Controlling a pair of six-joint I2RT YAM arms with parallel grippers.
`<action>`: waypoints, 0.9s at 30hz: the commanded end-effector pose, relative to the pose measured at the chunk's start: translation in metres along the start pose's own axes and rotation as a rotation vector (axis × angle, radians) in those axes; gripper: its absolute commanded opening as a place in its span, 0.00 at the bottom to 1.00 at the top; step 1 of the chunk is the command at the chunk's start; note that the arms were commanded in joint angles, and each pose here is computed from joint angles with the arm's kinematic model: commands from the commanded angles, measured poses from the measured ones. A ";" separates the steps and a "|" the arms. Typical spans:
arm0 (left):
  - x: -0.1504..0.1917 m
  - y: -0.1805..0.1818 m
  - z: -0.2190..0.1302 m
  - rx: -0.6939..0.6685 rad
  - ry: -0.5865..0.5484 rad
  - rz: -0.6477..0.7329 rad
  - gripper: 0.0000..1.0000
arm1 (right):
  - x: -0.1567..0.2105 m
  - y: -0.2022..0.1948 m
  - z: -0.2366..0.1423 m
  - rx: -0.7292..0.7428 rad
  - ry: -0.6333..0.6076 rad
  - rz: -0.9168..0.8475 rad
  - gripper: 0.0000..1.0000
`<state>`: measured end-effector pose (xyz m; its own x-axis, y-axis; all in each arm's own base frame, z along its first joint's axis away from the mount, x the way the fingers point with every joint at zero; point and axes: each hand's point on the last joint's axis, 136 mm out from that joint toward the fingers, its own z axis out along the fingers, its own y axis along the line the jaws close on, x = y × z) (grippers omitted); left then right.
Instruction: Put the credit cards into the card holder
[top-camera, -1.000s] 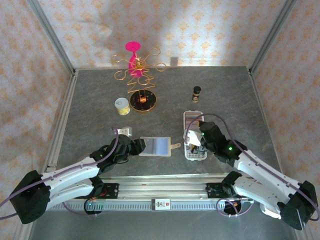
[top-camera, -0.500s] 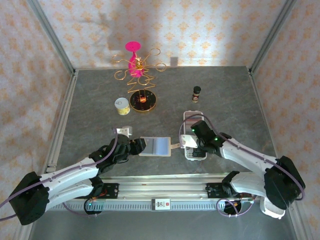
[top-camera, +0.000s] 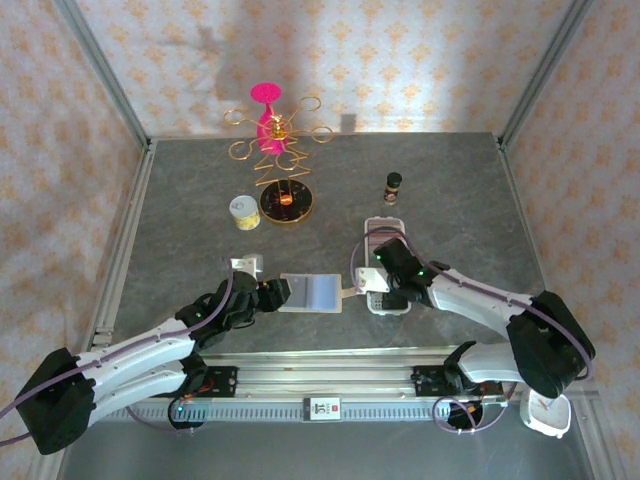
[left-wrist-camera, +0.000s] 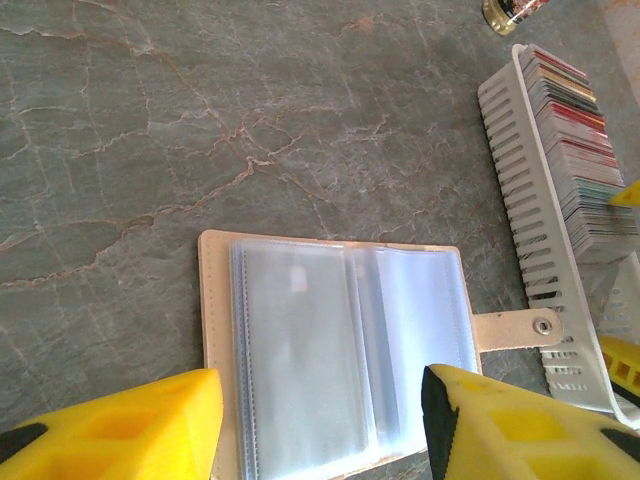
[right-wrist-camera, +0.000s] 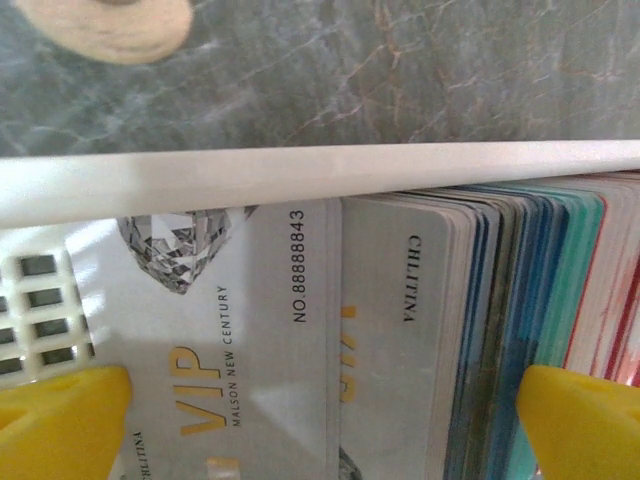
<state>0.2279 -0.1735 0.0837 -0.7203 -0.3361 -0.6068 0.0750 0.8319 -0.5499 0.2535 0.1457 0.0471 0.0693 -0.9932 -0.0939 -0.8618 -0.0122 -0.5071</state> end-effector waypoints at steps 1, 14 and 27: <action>-0.003 0.001 -0.001 0.000 -0.022 0.015 0.57 | -0.003 -0.022 -0.001 0.085 0.001 0.000 1.00; -0.003 0.002 -0.001 0.001 -0.033 0.009 0.56 | -0.002 -0.029 -0.001 0.159 -0.012 0.019 0.95; -0.001 0.004 0.000 0.000 -0.027 0.001 0.56 | -0.005 -0.035 -0.005 0.158 -0.010 0.022 0.85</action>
<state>0.2264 -0.1721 0.0799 -0.7212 -0.3353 -0.6062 0.0739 0.8328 -0.5486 0.2753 0.1498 0.0595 0.0655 -0.9917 -0.1109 -0.7882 0.0167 -0.6152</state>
